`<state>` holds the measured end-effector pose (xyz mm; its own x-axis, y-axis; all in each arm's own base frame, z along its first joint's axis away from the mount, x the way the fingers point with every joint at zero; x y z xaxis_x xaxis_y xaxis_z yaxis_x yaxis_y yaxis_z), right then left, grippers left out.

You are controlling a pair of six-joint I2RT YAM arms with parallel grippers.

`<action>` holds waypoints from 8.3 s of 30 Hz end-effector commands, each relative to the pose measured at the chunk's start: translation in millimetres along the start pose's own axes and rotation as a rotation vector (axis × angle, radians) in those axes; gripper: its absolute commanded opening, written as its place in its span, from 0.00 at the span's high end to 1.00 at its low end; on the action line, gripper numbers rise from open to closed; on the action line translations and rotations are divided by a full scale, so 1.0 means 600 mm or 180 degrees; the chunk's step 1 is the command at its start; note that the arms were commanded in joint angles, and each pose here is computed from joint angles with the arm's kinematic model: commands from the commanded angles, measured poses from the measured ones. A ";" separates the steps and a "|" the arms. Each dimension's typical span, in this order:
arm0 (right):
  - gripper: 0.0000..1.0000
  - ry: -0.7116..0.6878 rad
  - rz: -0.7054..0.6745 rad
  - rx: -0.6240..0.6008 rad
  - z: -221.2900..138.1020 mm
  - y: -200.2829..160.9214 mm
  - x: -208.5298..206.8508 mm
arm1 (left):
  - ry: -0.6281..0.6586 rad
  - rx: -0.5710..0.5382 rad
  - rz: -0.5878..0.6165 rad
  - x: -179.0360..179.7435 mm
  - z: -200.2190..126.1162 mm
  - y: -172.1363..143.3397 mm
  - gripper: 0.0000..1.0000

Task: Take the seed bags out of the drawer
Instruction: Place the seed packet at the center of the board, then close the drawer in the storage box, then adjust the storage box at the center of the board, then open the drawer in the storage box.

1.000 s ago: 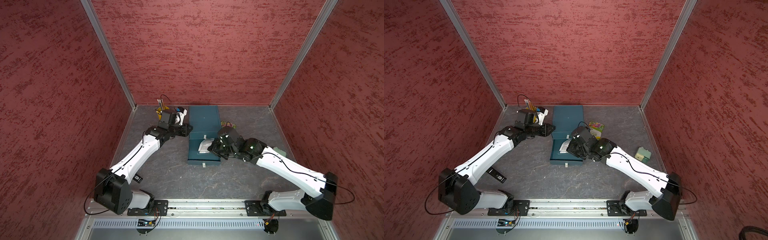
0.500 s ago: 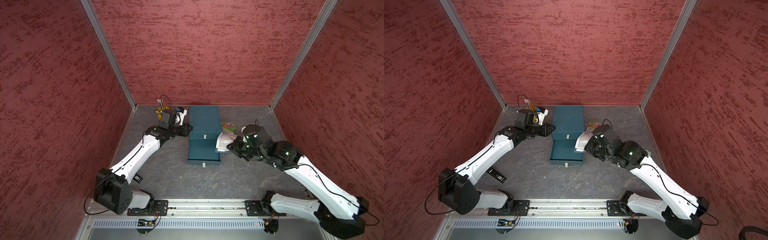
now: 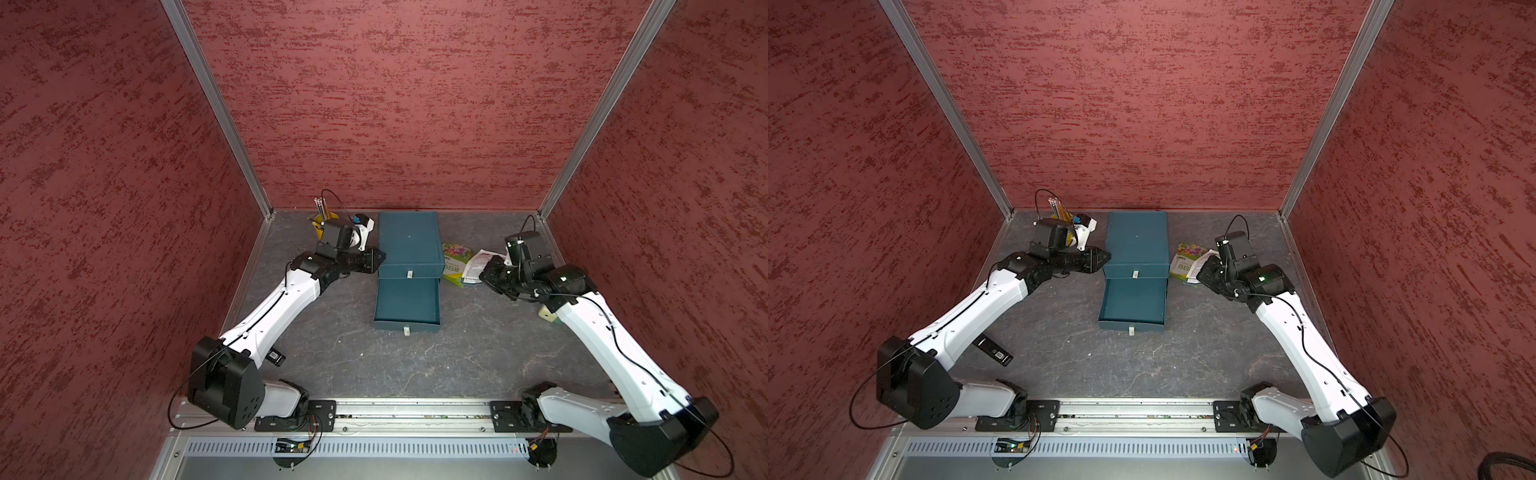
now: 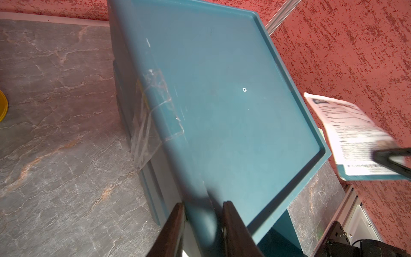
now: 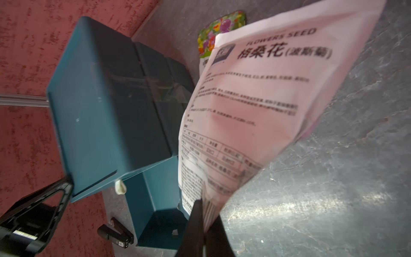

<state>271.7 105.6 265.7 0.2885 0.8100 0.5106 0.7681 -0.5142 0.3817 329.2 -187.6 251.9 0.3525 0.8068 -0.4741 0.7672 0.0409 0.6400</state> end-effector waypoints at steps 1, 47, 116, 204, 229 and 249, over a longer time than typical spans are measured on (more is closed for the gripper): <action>1.00 0.0164 -0.0125 -0.0057 0.042 0.027 -0.004 | 0.0228 0.1073 -0.0279 0.037 0.020 -0.129 0.69; 0.43 -0.0960 -0.0123 0.0833 0.187 0.000 -0.192 | 0.0227 0.1076 -0.0336 0.037 0.027 -0.126 0.69; 0.19 0.0420 -0.1845 -0.0294 0.091 -0.308 0.115 | 0.0021 0.1270 -0.0129 -0.007 0.036 -0.125 0.70; 0.01 -0.0001 -0.1301 -0.0460 0.109 -0.172 -0.026 | 0.0036 0.1296 -0.0161 -0.061 0.017 -0.111 0.56; 0.01 0.0468 -0.1335 -0.0216 0.114 -0.150 0.022 | 0.0063 0.1276 -0.0135 -0.074 0.019 -0.094 0.55; 0.14 0.1075 -0.0700 -0.0317 0.200 -0.298 0.021 | 0.0232 0.1226 -0.0173 -0.053 0.015 -0.090 0.51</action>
<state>191.2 231.2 95.1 -0.1004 0.8489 0.5190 0.8077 -0.2350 0.5407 292.0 -233.0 254.7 0.3351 0.7977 -0.5014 0.8928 -0.0987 0.4396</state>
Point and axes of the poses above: each gripper's point midway between its finger pads, its own z axis out along the fingers, its own x axis along the line the jaws close on, y = z × x, the point moved 4 cm from there along -z, back along the fingers, and after that the axes turned 4 degrees about -z, right-handed, at the moved point
